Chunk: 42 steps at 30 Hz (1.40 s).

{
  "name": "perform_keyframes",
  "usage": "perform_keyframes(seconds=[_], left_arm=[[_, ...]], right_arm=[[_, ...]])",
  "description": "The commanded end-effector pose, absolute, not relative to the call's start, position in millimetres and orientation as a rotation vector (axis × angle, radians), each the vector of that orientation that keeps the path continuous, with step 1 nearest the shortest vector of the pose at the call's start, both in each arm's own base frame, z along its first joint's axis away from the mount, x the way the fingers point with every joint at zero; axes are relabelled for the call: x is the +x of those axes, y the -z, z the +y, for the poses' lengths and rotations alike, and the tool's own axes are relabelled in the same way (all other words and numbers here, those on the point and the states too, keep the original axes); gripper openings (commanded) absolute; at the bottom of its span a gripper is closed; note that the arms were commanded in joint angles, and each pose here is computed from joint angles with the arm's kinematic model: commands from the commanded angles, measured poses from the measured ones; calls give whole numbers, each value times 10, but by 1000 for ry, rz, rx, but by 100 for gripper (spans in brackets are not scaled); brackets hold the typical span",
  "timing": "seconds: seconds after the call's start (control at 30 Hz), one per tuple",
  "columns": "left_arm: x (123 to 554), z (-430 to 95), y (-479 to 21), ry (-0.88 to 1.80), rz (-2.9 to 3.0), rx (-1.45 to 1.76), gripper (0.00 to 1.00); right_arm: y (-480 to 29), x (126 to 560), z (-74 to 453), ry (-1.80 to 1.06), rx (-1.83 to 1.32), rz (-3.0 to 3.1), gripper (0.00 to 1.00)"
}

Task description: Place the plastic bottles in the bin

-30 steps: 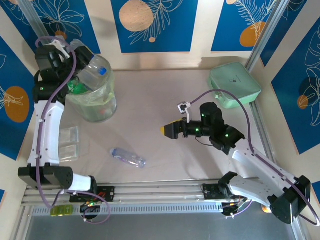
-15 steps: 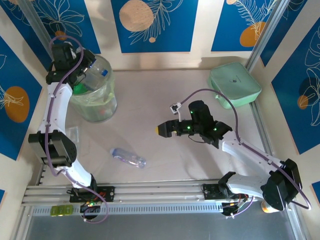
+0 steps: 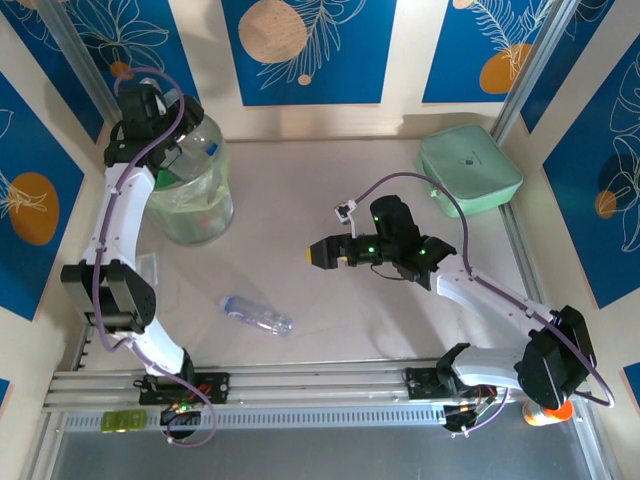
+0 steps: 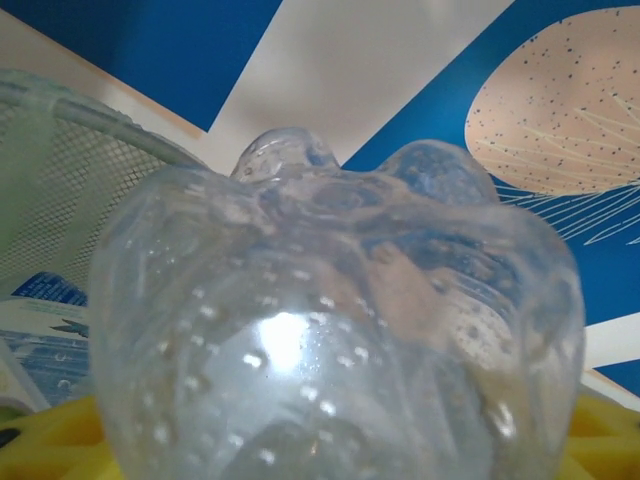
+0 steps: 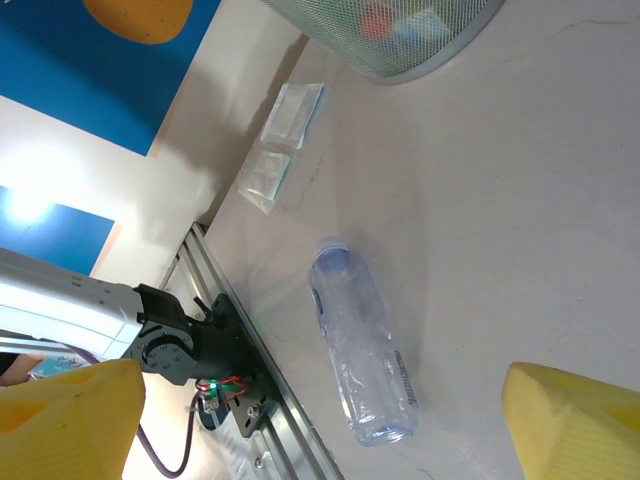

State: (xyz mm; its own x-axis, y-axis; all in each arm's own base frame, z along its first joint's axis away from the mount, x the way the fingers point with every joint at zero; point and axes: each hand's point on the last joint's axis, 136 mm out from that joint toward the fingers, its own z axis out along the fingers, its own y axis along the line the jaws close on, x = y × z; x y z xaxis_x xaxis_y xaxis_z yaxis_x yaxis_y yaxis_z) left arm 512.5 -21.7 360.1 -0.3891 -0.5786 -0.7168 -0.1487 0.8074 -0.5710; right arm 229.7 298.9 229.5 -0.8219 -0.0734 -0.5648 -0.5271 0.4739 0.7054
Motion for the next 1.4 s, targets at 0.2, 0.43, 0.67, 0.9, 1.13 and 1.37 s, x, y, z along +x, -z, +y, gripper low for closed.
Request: perform_keyframes(seconds=[0.2, 0.43, 0.67, 0.9, 1.13, 1.37], left_arm=[[4888, -51, -4056, 380, 1860, -545, 68], [4729, 165, -4116, 252, 1845, -611, 69], [4785, 135, -4103, 299, 1882, -585, 81], [4794, 199, -4190, 323, 1857, -570, 68], [5095, -176, -4041, 480, 1926, -419, 47], [5359, -372, -3822, 337, 2001, -296, 57]], right_arm=[[-2535, 2230, 2974, -1324, -536, 2197, 92], [-2586, 2183, 2894, -1314, -539, 2177, 92], [-2521, 2169, 2882, -1329, -528, 2183, 92], [-2505, 2160, 2875, -1327, -530, 2185, 92], [-2408, 2182, 2925, -1351, -519, 2210, 92], [-2333, 2181, 2929, -1344, -521, 2235, 92]])
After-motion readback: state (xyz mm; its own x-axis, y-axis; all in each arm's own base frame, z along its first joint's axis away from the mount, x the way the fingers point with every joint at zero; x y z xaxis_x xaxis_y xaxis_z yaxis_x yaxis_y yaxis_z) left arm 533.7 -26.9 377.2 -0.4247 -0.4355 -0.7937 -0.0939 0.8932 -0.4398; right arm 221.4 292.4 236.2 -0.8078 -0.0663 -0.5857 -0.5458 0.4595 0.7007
